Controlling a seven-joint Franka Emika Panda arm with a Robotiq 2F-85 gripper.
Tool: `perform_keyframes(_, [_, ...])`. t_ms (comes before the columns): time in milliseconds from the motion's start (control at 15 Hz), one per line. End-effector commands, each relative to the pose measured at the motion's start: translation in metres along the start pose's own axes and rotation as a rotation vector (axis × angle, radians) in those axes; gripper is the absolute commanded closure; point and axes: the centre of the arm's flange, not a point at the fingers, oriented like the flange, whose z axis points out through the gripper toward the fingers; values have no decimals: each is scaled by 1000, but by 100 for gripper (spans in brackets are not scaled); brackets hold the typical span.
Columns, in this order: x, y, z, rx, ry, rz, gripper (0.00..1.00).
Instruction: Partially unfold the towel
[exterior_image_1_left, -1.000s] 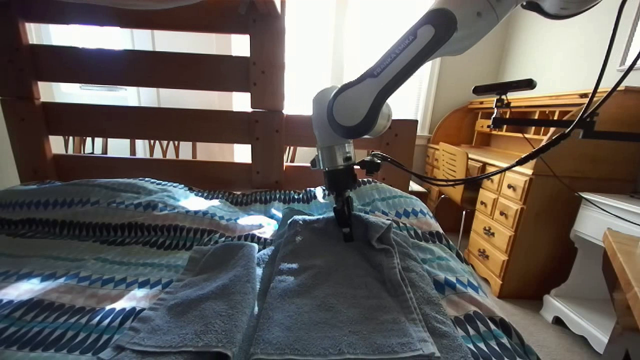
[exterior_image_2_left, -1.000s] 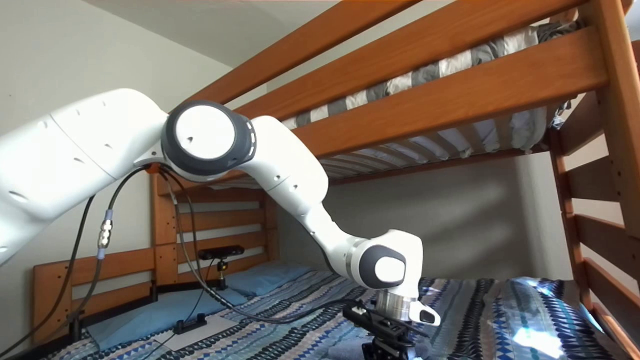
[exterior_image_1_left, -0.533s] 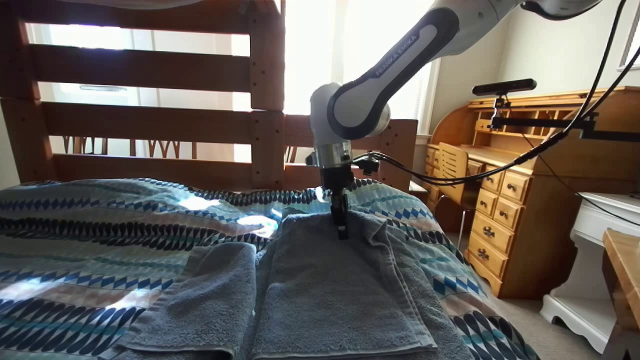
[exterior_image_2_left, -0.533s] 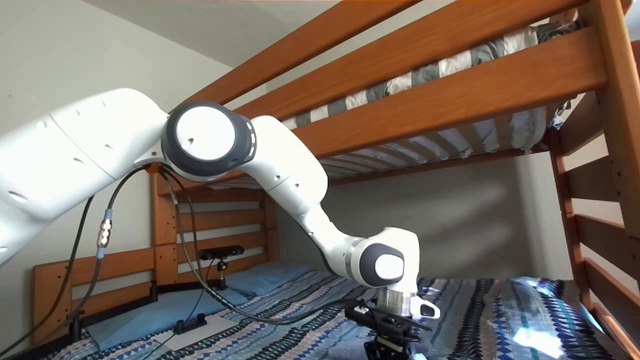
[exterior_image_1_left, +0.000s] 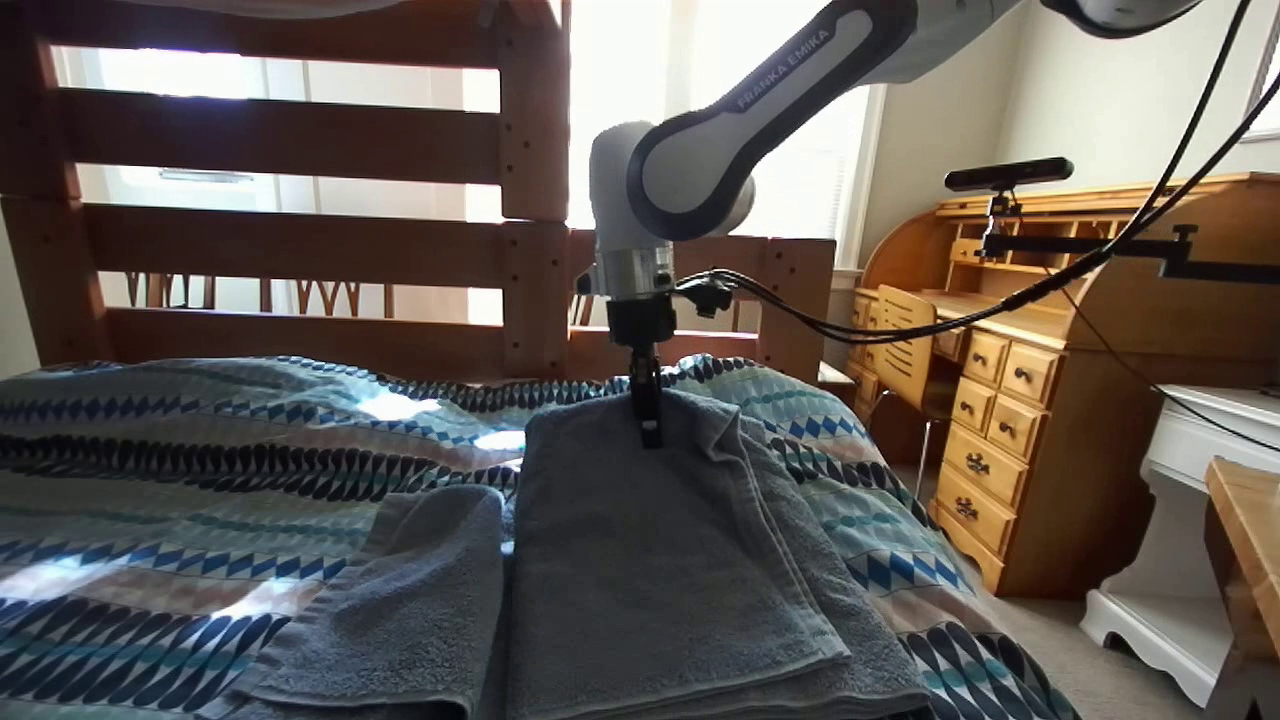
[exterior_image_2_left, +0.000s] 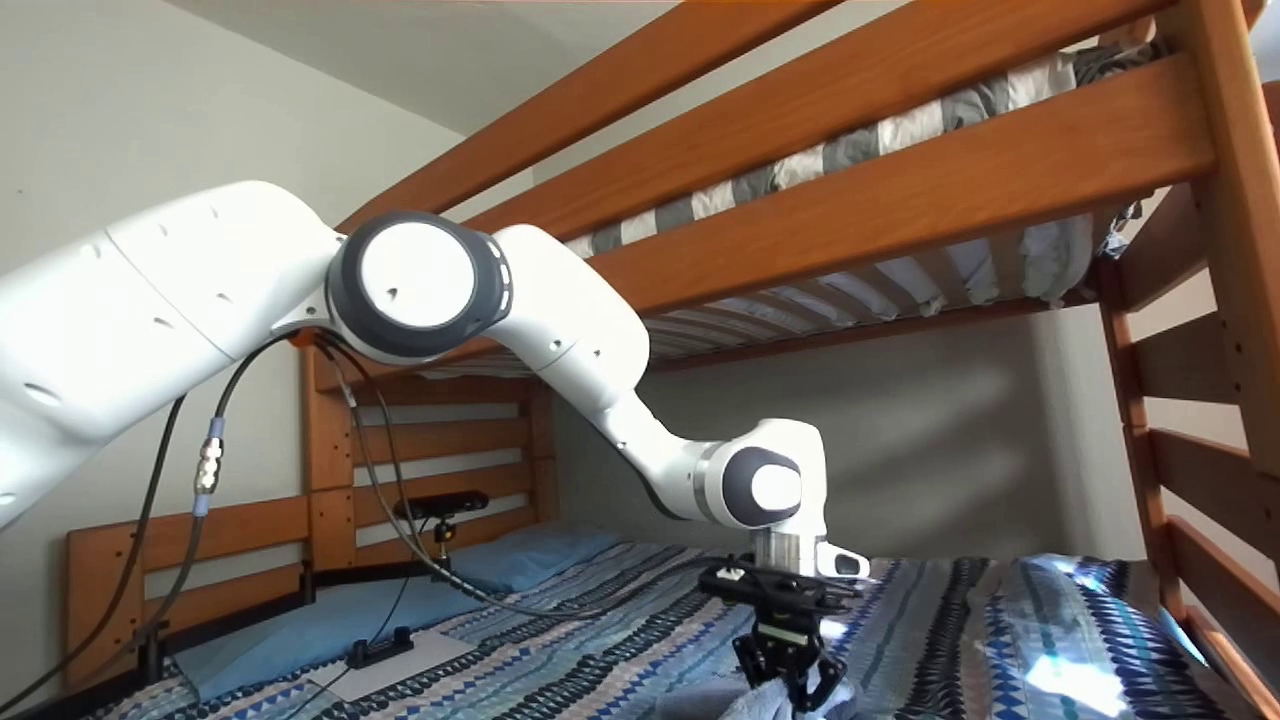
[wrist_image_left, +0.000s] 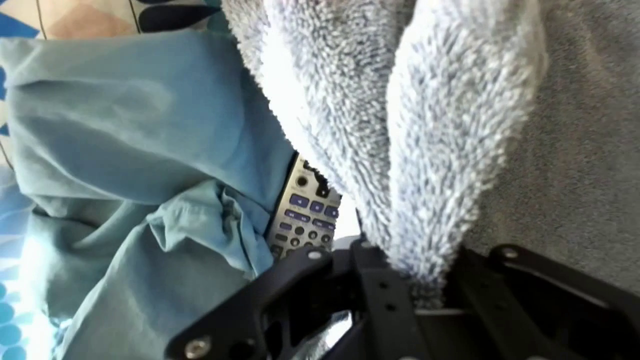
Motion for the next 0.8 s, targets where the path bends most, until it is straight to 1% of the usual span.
perform_keyframes(0, [37, 2, -35, -58, 30, -29, 96])
perform_keyframes(200, [52, 5, -55, -97, 78, -9, 96])
perform_keyframes(267, [56, 8, -60, -98, 89, 0, 96])
perform_keyframes(400, [59, 16, -67, -139, 103, 32, 96])
perform_keyframes(467, [60, 22, -67, -129, 118, 59, 96])
perform_keyframes(533, [61, 28, -67, -141, 114, 82, 96])
perform_keyframes(733, [63, 40, -59, -127, 92, 116, 96])
